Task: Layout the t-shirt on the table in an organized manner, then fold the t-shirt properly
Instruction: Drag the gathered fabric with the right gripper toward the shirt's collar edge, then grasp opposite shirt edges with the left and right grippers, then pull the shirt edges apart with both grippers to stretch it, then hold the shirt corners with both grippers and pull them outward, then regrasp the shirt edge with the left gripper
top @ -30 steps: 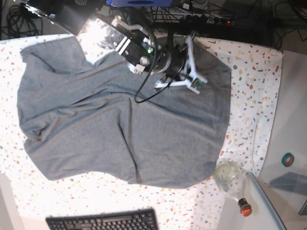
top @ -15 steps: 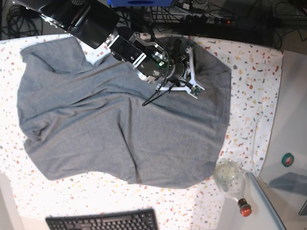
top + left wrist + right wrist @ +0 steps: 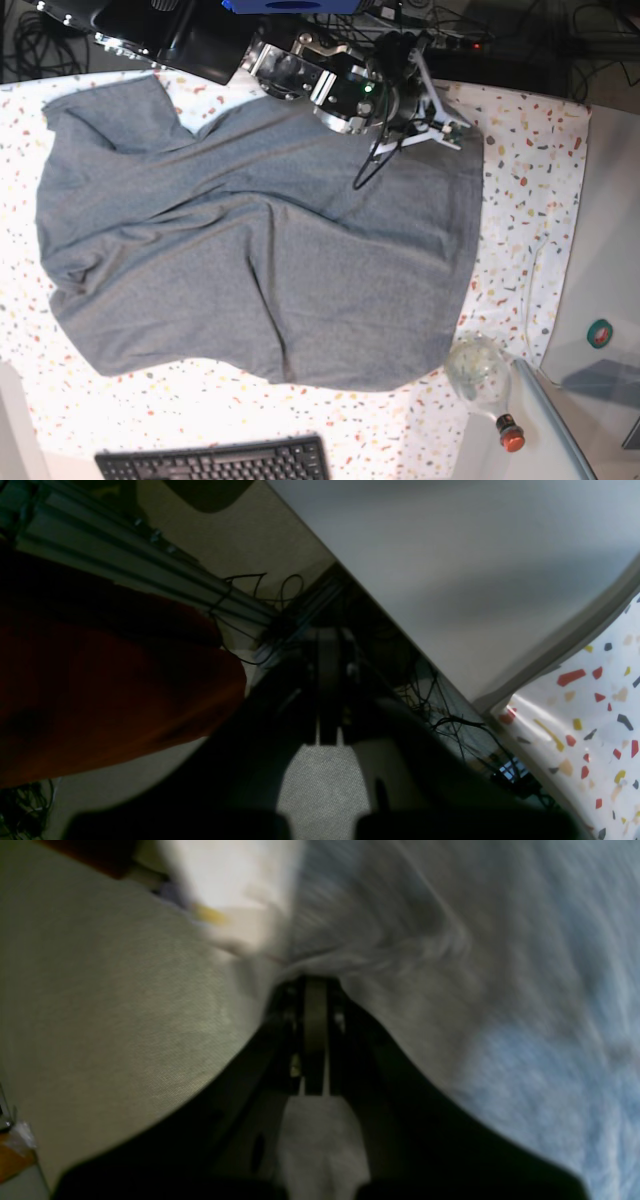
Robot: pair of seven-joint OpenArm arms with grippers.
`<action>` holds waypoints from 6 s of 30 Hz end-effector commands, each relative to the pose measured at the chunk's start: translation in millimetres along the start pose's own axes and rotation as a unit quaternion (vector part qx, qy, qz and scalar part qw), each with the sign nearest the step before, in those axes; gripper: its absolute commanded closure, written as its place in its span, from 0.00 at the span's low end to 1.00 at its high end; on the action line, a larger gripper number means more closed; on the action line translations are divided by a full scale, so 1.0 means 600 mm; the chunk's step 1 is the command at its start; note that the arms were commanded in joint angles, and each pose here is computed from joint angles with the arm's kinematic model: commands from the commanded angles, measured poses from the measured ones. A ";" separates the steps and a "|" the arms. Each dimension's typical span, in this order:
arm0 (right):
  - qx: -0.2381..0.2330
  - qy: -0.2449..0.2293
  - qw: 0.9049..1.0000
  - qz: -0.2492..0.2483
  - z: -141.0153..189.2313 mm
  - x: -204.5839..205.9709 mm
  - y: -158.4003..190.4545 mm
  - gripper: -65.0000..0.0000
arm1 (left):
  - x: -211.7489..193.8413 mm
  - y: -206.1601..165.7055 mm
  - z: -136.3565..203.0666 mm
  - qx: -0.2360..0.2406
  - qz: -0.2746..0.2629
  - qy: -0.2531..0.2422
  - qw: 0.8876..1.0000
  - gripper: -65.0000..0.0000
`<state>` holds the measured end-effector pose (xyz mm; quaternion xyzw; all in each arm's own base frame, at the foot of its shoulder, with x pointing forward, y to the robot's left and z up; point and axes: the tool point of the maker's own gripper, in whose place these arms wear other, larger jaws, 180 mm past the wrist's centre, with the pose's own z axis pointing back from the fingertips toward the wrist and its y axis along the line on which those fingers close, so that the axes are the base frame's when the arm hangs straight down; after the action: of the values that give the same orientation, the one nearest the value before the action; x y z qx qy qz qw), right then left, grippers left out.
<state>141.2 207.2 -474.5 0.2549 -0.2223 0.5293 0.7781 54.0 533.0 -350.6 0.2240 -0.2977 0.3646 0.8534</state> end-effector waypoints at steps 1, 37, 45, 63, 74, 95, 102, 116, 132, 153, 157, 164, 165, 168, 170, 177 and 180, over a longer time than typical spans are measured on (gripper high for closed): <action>0.007 -0.031 0.999 0.013 0.005 0.041 0.008 1.00 | 0.034 0.007 0.007 0.005 -0.009 -0.026 1.000 1.00; -0.489 0.019 0.749 -0.445 0.531 -0.462 -0.455 1.00 | -0.255 -0.666 0.101 -0.393 -0.290 0.132 0.863 1.00; -0.471 0.050 0.754 -0.456 0.505 -0.540 -0.503 1.00 | -0.207 -0.720 0.027 -0.364 -0.260 0.159 0.880 1.00; -0.547 -0.017 0.721 -0.424 0.601 -0.528 -0.615 1.00 | -0.091 -1.001 0.141 -0.449 -0.230 0.058 0.861 1.00; -0.567 -0.112 0.690 -0.436 0.680 -0.440 -0.486 1.00 | -0.036 -0.735 0.166 -0.437 -0.116 0.078 0.889 1.00; -0.547 -0.126 0.655 -0.507 0.631 -0.463 -0.417 0.16 | -0.155 -0.572 0.059 -0.365 0.029 0.135 0.921 0.67; -0.549 -0.117 0.640 -0.524 0.633 -0.492 -0.414 0.16 | -0.191 -0.608 0.047 -0.373 0.019 0.162 0.913 0.67; -0.489 -0.149 0.644 -0.569 0.628 -0.593 -0.414 0.16 | -0.202 -0.631 0.033 -0.375 0.030 0.186 0.908 1.00; -0.424 -0.146 0.648 -0.616 0.558 -0.606 -0.461 0.17 | -0.201 -0.607 0.028 -0.365 0.020 0.184 0.913 1.00; -0.422 -0.156 0.634 -0.629 0.551 -0.609 -0.450 1.00 | -0.203 -0.599 0.025 -0.360 0.015 0.184 0.914 1.00; -0.439 -0.140 0.626 -0.629 0.583 -0.631 -0.425 1.00 | -0.193 -0.573 0.033 -0.355 -0.004 0.166 0.920 1.00; -0.456 -0.077 0.649 -0.604 0.618 -0.634 -0.352 1.00 | -0.167 -0.524 0.088 -0.357 -0.052 0.110 0.926 1.00; -0.457 -0.069 0.650 -0.603 0.619 -0.636 -0.340 1.00 | -0.165 -0.515 0.095 -0.355 -0.061 0.105 0.927 1.00; -0.449 -0.048 0.654 -0.607 0.615 -0.639 -0.315 1.00 | -0.163 -0.478 0.112 -0.343 -0.071 0.093 0.932 1.00; -0.443 -0.037 0.656 -0.610 0.613 -0.639 -0.306 1.00 | -0.155 -0.440 0.115 -0.322 -0.063 0.083 0.941 1.00; -0.433 -0.031 0.656 -0.618 0.600 -0.639 -0.296 1.00 | -0.142 -0.375 0.108 -0.281 -0.052 0.073 0.955 1.00; -0.435 -0.037 0.656 -0.616 0.601 -0.633 -0.305 1.00 | -0.161 -0.396 0.111 -0.295 -0.061 0.088 0.949 1.00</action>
<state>146.1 -337.9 -470.4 -0.0054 -0.2259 -0.2419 0.9436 151.4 294.3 -413.7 -0.0518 -0.2890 0.2326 0.9272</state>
